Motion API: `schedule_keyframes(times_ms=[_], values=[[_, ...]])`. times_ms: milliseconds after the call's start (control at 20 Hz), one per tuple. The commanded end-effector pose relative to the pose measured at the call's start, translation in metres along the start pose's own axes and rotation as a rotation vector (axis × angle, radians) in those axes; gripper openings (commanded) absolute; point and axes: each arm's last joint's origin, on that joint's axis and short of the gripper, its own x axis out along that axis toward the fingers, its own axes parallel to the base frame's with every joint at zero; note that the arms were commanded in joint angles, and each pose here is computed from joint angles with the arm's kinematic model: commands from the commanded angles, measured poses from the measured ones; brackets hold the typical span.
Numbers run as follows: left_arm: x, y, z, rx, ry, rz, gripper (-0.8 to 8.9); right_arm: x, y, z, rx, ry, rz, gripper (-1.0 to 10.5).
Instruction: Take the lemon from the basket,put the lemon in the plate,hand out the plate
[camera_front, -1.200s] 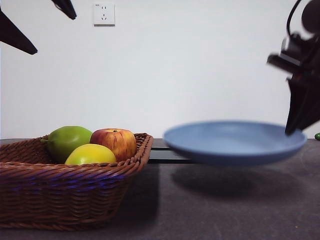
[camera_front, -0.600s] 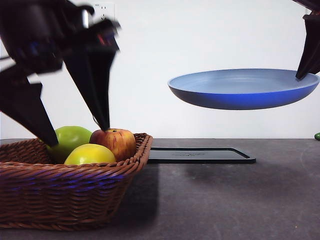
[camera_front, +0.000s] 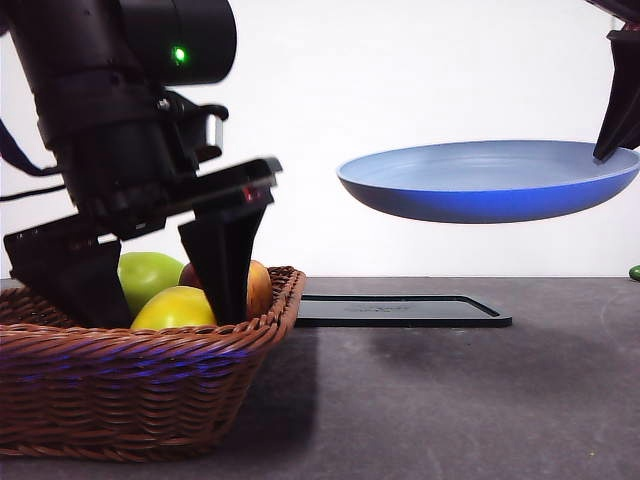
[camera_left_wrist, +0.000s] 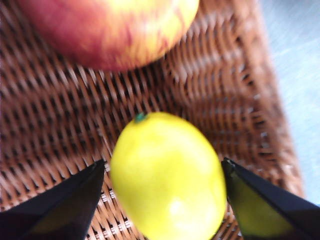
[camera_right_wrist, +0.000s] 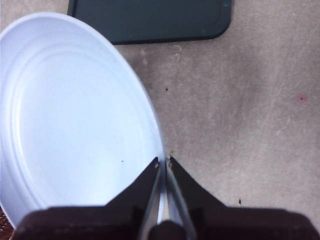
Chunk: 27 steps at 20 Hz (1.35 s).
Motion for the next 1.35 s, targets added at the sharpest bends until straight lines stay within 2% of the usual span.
schedule_keyframes(times_ms=[50, 100, 200, 300, 450, 650, 800, 900, 1050, 1150, 1350], values=[[0.001, -0.005, 0.002, 0.005, 0.004, -0.004, 4.00, -0.002, 0.002, 0.006, -0.015, -0.023, 0.011, 0.0], [0.002, -0.005, 0.002, 0.007, 0.004, -0.005, 3.79, -0.003, 0.002, 0.006, -0.015, -0.024, 0.011, 0.0], [0.001, -0.006, 0.003, 0.007, 0.000, -0.008, 2.35, -0.003, 0.002, 0.006, -0.016, -0.024, 0.011, 0.0], [0.000, -0.007, 0.004, 0.010, 0.006, -0.033, 1.67, -0.002, 0.002, 0.006, -0.015, -0.024, 0.010, 0.0], [-0.015, -0.015, 0.010, 0.035, 0.032, -0.107, 1.65, -0.002, 0.002, 0.006, -0.015, -0.023, 0.010, 0.0], [-0.075, -0.031, 0.025, 0.148, 0.023, -0.112, 1.65, 0.005, 0.000, 0.007, -0.005, 0.002, 0.008, 0.0], [-0.127, -0.048, 0.033, 0.223, -0.089, -0.168, 1.65, 0.017, -0.004, 0.009, 0.012, 0.048, 0.004, 0.0], [-0.145, -0.063, 0.036, 0.265, -0.166, -0.217, 1.65, 0.027, -0.004, 0.009, 0.012, 0.084, 0.013, 0.0], [-0.151, -0.083, 0.037, 0.325, -0.257, -0.287, 1.65, 0.042, 0.004, 0.008, 0.015, 0.151, 0.102, 0.0], [-0.146, -0.093, 0.034, 0.382, -0.249, -0.295, 1.65, 0.047, 0.013, 0.006, -0.005, 0.171, 0.116, 0.0], [-0.136, -0.101, 0.033, 0.406, -0.235, -0.275, 1.65, 0.051, 0.025, 0.005, -0.027, 0.172, 0.140, 0.0]])
